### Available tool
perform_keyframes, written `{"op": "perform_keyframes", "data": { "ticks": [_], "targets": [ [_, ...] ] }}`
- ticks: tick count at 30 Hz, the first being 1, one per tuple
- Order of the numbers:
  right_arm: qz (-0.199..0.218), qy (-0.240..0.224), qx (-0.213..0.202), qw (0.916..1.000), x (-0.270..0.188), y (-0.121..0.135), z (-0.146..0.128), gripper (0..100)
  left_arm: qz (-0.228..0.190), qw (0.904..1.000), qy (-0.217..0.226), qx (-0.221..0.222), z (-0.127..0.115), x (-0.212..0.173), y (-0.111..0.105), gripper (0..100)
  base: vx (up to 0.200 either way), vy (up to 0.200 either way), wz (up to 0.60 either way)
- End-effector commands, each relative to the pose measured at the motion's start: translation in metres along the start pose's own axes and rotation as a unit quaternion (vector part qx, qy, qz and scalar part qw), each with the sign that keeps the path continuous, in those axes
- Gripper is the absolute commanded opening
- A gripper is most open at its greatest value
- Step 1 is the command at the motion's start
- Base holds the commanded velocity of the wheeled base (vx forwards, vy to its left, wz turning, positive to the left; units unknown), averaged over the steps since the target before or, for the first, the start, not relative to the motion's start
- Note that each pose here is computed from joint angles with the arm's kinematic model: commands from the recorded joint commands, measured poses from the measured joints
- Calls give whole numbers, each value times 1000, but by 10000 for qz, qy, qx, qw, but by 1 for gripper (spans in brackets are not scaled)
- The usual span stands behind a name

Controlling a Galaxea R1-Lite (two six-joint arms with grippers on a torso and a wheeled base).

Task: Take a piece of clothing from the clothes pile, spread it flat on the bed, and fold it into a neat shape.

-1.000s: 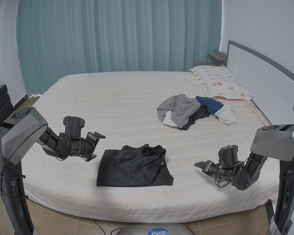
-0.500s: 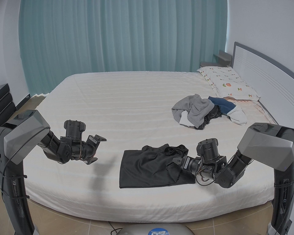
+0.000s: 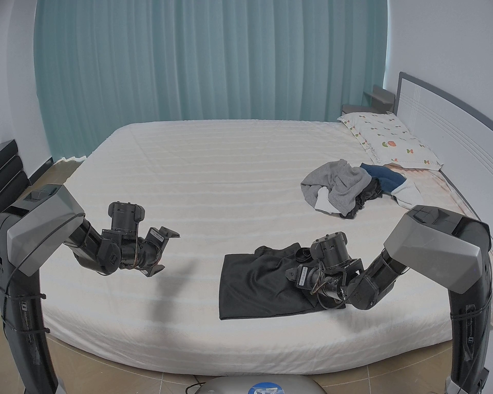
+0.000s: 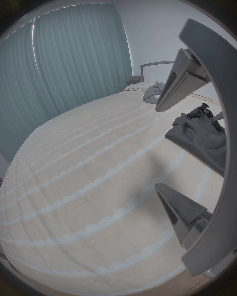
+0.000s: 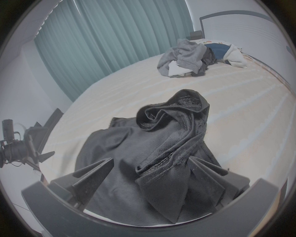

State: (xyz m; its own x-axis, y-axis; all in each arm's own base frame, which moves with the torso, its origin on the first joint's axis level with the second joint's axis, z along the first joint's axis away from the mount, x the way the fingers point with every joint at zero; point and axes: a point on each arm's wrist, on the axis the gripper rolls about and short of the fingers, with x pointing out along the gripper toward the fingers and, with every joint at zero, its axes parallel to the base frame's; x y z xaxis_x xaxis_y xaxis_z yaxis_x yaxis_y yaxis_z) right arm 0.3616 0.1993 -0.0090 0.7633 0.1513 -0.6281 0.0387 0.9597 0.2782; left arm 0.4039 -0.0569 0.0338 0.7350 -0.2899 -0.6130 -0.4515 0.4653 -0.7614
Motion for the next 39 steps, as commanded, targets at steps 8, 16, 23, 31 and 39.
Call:
{"op": "perform_keyframes", "data": {
  "ticks": [8, 16, 23, 31, 39],
  "targets": [
    [-622, 170, -131, 9978, -5, -37, -4, 100, 17, 10000, 2, -5, 0, 0, 1, 100, 0, 0, 0],
    [-623, 81, 149, 9979, -28, -66, 2, 100, 17, 10000, 2, 11, 0, 0, 1, 100, 0, 0, 0],
    [-97, 31, 242, 9997, -38, -76, -5, 100, 17, 10000, 2, 11, 0, 0, 1, 100, 0, 0, 0],
    [-581, 366, 62, 9976, -41, -115, -15, 100, 23, 10000, 5, 32, 0, 1, 1, 100, 0, 0, 0],
    [-742, 363, 179, 9964, -53, -131, -12, 100, 23, 10000, 6, 40, 0, 1, 1, 100, 0, 0, 0]
  ]
}}
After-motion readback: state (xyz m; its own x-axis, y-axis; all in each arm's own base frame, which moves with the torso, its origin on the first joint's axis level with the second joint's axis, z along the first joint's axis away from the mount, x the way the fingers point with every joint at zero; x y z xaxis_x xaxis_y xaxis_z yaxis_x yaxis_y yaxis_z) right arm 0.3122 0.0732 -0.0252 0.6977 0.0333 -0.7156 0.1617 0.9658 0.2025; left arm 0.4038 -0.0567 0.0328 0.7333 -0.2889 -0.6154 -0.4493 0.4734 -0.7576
